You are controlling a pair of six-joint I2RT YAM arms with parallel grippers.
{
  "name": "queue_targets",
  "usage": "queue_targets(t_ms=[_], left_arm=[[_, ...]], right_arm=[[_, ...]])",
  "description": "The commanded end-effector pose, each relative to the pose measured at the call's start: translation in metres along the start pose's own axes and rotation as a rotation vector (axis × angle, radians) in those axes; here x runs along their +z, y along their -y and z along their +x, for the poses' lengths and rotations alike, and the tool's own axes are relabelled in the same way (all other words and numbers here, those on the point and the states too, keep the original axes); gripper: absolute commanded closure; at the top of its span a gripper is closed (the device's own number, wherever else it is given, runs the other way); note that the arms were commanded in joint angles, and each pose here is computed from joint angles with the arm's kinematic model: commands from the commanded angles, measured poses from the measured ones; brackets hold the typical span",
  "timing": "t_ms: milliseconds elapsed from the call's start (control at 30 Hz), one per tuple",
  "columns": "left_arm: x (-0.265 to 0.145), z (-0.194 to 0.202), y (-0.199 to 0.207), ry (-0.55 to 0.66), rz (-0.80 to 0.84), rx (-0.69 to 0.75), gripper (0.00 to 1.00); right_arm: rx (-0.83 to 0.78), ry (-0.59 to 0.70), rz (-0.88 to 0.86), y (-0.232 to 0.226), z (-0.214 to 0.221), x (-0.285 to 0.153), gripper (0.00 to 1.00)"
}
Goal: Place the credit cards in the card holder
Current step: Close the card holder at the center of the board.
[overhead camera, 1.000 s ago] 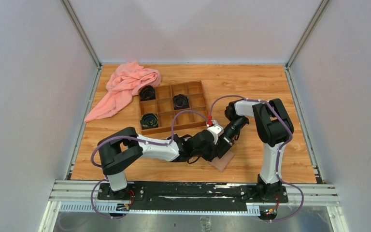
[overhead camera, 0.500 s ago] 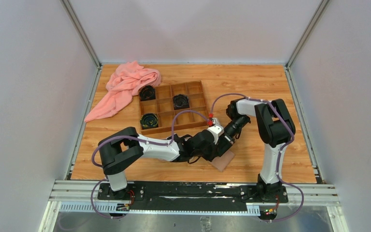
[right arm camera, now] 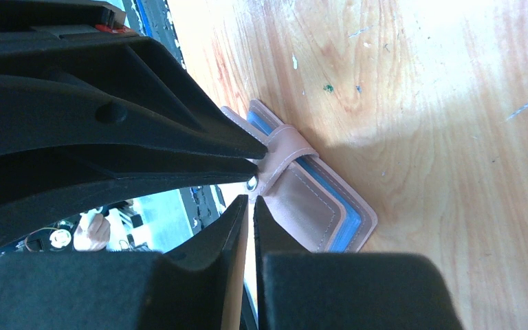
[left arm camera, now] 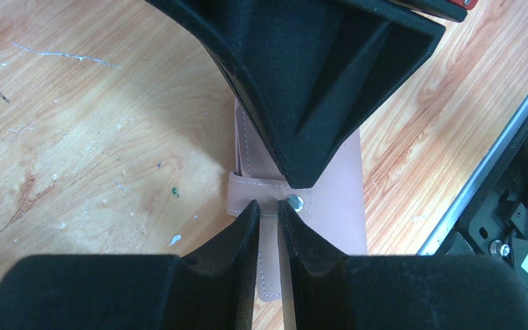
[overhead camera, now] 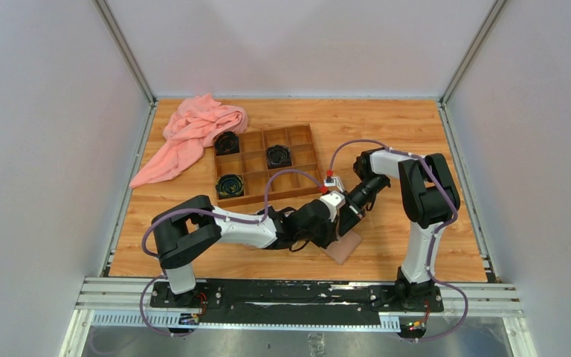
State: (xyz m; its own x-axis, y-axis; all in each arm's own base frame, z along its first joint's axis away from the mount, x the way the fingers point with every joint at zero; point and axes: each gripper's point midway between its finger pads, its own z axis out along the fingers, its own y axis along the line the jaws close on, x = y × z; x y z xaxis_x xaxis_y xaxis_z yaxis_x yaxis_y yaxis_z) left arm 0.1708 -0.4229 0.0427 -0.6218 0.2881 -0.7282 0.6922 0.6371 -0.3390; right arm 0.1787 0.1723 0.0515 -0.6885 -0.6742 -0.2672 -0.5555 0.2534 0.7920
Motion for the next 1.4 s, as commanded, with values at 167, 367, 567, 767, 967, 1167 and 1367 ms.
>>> queue_targets(t_ms=[167,367,567,767,967,1167,1367], left_arm=[[0.002,-0.003,0.002,-0.002,0.006,0.011,0.79],[0.001,-0.004,0.002,0.001,0.006,0.01,0.79],[0.001,-0.005,0.003,0.002,0.009,0.009,0.79],[0.0,-0.008,0.006,0.007,0.021,0.01,0.78],[-0.002,-0.01,0.01,0.011,0.037,0.022,0.78],[-0.003,-0.013,0.021,0.015,0.065,0.048,0.78],[0.001,-0.011,0.026,0.008,0.079,0.058,0.79]], right_arm=[[-0.033,0.025,-0.029,-0.012,-0.001,-0.004,0.89],[-0.03,-0.012,-0.037,-0.012,0.003,0.002,0.9],[-0.006,-0.043,-0.009,-0.003,0.009,0.004,0.9],[0.01,-0.062,-0.011,0.0,0.012,0.007,0.9],[0.011,-0.06,-0.017,-0.002,0.012,0.009,0.9],[0.014,-0.061,-0.014,-0.001,0.011,0.008,0.9],[0.016,-0.06,-0.006,0.001,0.011,0.008,0.9]])
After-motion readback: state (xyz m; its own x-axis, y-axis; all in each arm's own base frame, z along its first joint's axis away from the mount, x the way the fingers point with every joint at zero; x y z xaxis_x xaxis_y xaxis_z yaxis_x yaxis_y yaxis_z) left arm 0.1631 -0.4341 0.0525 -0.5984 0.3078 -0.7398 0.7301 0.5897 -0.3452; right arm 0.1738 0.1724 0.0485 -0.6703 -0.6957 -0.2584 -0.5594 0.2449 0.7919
